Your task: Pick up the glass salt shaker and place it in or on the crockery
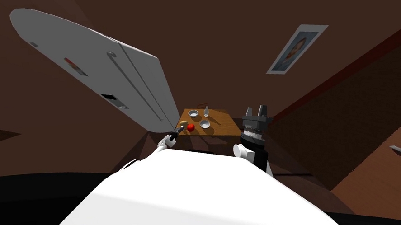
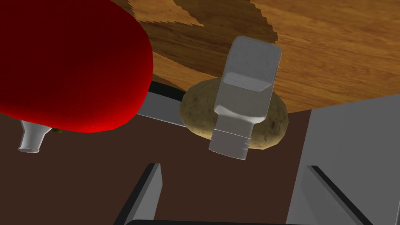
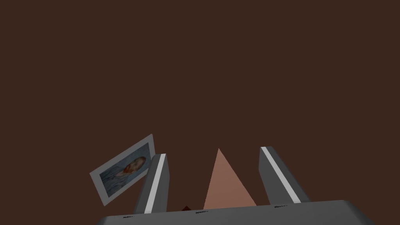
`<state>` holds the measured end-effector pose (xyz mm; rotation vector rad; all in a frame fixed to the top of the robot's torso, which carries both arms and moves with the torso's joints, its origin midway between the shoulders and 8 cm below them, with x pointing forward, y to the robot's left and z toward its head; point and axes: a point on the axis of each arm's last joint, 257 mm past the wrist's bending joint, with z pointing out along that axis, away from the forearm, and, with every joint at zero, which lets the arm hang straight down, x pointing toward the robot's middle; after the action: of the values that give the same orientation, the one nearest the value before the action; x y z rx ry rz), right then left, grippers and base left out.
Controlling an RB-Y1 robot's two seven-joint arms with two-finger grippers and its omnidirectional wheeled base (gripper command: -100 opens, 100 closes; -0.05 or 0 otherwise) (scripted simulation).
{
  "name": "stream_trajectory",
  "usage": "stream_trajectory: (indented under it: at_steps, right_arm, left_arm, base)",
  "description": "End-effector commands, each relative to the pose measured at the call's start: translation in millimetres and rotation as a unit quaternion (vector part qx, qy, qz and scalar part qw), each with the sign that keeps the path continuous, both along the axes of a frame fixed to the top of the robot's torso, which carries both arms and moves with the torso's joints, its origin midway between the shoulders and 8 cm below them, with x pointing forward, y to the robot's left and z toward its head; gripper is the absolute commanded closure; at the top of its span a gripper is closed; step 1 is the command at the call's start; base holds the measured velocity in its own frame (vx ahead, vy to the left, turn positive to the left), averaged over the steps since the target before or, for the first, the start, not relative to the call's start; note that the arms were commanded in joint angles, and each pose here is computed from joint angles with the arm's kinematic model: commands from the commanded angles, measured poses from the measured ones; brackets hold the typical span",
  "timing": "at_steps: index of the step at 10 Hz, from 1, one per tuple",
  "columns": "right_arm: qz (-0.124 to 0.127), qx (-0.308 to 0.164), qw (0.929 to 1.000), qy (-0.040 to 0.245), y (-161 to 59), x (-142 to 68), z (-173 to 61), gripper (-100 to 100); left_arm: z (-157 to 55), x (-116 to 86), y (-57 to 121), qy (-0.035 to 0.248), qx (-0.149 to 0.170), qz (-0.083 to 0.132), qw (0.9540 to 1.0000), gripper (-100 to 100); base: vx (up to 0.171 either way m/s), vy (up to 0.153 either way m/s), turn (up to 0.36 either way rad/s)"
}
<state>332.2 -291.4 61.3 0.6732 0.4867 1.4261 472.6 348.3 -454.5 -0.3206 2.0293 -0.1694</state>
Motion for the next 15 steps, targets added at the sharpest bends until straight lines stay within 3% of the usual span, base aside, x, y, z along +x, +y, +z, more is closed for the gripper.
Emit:
stream_trajectory:
  at_steps: [1, 6, 8, 9, 10, 12, 13, 15]
  right_arm:
    - [0.000, 0.000, 1.0000, 0.000, 0.0, 0.0, 0.0, 0]
    - [0.000, 0.000, 1.0000, 0.000, 0.0, 0.0, 0.0, 0]
    - [0.000, 0.000, 1.0000, 0.000, 0.0, 0.0, 0.0, 0]
    - [0.000, 0.000, 1.0000, 0.000, 0.0, 0.0, 0.0, 0]
    - [0.000, 0.000, 1.0000, 0.000, 0.0, 0.0, 0.0, 0]
    - [0.000, 0.000, 1.0000, 0.000, -0.1, -0.1, -0.1, 0]
    - [0.000, 0.000, 1.0000, 0.000, 0.0, 0.0, 0.0, 0]
    - [0.000, 0.000, 1.0000, 0.000, 0.0, 0.0, 0.0, 0]
  left_arm:
    - [-6.7, -2.1, 6.2, 0.009, 0.006, 0.003, 0.9999, -100]
    - [-34.7, -18.7, 47.5, 0.061, 0.046, 0.022, 0.9968, -100]
    - [-35.0, -19.8, 49.7, 0.063, 0.047, 0.023, 0.9967, -100]
    - [-35.5, -20.2, 50.3, 0.063, 0.048, 0.023, 0.9966, 0]
    - [-41.7, -28.4, 44.6, 0.063, 0.048, 0.015, 0.9968, -100]
    - [-43.9, -31.2, 43.8, 0.064, 0.048, 0.015, 0.9967, -100]
    - [-43.8, -31.3, 43.2, 0.063, 0.048, 0.014, 0.9968, 100]
    - [-43.5, -30.9, 42.9, 0.062, 0.049, 0.013, 0.9968, 100]
  base:
    - [0.017, -0.037, -0.025]
    - [0.032, -0.058, -0.055]
    - [0.017, -0.028, -0.017]
    - [0.000, 0.000, 0.000]
    - [0.108, 0.013, 0.106]
    - [0.126, 0.016, 0.062]
    - [0.013, 0.002, -0.003]
    - [0.003, 0.001, 0.000]
